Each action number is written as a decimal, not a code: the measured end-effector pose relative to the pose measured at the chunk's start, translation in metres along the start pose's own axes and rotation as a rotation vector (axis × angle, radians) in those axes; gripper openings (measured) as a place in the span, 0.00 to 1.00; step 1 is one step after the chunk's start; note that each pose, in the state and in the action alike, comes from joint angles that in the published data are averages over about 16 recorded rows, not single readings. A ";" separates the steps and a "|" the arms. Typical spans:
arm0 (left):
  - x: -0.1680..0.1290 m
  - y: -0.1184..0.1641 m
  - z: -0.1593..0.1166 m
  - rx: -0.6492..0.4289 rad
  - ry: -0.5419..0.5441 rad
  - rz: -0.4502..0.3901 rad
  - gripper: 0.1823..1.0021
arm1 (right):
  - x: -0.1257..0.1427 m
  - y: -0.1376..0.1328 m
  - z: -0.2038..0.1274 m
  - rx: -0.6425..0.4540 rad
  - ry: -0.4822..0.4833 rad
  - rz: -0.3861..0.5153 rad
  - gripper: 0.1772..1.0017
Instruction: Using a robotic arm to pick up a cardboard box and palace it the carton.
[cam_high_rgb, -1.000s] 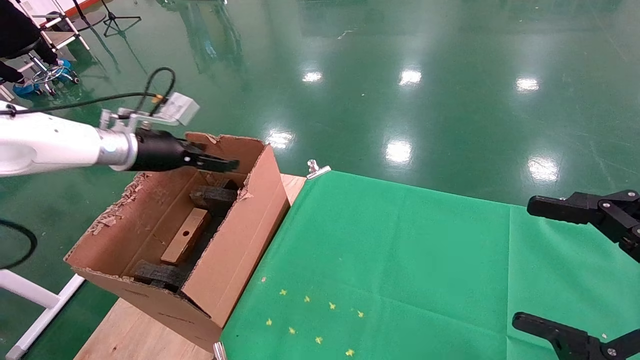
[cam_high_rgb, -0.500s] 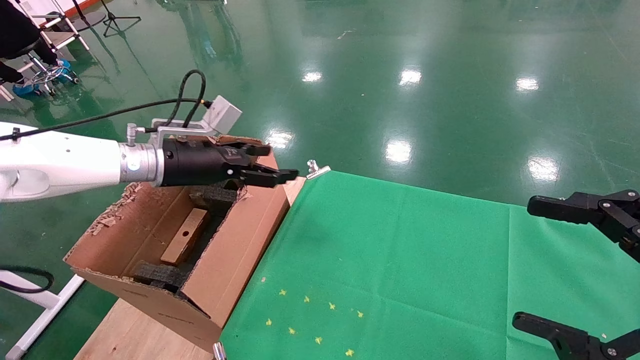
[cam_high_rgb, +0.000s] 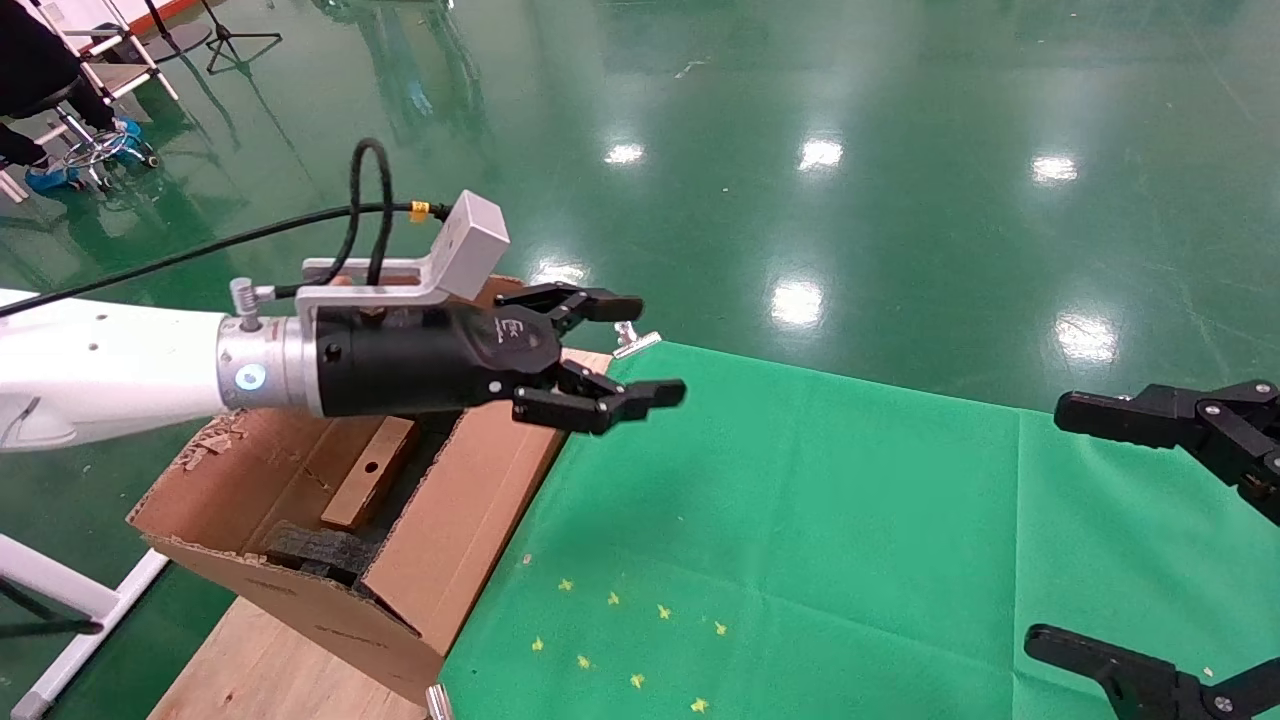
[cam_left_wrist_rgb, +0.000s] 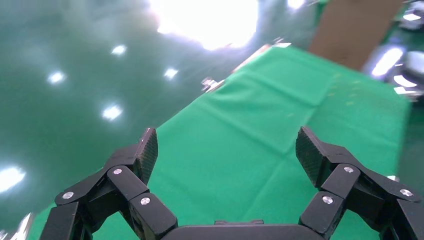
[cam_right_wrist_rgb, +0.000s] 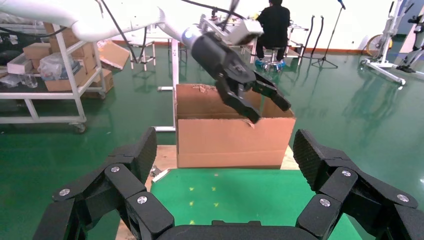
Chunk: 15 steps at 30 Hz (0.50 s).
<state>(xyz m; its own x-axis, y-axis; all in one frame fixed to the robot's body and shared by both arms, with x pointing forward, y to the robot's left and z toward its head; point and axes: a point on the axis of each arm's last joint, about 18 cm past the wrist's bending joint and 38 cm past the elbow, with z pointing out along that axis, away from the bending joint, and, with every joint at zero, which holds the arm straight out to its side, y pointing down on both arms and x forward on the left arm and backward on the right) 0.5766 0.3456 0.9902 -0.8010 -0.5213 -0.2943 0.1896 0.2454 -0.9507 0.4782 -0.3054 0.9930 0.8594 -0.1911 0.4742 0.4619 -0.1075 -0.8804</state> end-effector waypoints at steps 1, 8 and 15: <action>0.006 -0.002 0.000 0.014 0.020 0.011 1.00 | 0.000 0.000 0.000 0.000 0.000 0.000 1.00; 0.048 -0.017 -0.005 0.112 0.159 0.097 1.00 | 0.000 0.000 0.000 0.000 0.000 0.000 1.00; 0.088 -0.028 -0.015 0.196 0.282 0.180 1.00 | 0.000 0.000 0.000 0.000 0.000 0.000 1.00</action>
<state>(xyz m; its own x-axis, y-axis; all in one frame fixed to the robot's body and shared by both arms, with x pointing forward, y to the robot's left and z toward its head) 0.4926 0.3053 0.9925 -0.8645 -0.2324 -0.4457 0.4244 0.1378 -0.8949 0.4782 -0.3054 0.9930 0.8594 -0.1912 0.4742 0.4618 -0.1075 -0.8804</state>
